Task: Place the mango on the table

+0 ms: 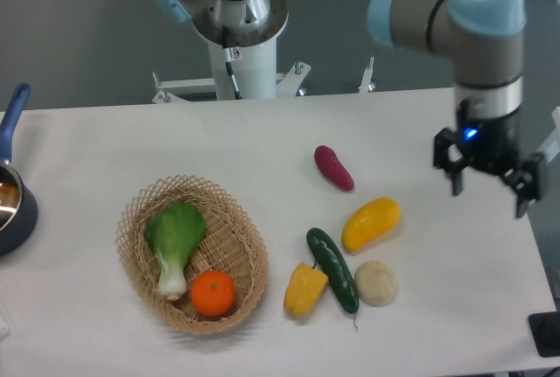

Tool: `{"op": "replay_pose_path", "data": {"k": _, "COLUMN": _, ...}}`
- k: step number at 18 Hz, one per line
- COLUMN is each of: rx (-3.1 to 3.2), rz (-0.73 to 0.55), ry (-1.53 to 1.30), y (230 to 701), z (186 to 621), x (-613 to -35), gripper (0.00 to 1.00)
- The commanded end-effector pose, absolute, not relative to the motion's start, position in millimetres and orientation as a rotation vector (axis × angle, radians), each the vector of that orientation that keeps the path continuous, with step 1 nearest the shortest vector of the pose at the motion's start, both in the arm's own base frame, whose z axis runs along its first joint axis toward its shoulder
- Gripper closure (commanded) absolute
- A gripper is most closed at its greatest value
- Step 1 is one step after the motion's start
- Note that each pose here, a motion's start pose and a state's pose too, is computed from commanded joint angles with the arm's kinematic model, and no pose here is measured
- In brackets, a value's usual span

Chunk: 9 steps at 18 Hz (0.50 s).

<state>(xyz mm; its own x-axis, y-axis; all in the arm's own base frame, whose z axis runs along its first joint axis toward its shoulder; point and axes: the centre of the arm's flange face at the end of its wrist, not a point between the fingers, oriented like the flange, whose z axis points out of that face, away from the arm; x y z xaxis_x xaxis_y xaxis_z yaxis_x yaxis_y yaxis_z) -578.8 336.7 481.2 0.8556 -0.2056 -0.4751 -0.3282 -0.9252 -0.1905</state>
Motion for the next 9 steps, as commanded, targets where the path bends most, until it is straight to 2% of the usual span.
{"op": "replay_pose_path", "data": {"k": 4, "rx": -2.803, "rz": 0.602, "ry": 0.599, "y": 287, "z": 488, "x": -578, "gripper": 0.00}}
{"op": "replay_pose_path", "data": {"k": 9, "rx": -2.783, "rz": 0.571, "ry": 0.616, "y": 277, "z": 485, "x": -577, "gripper": 0.00}}
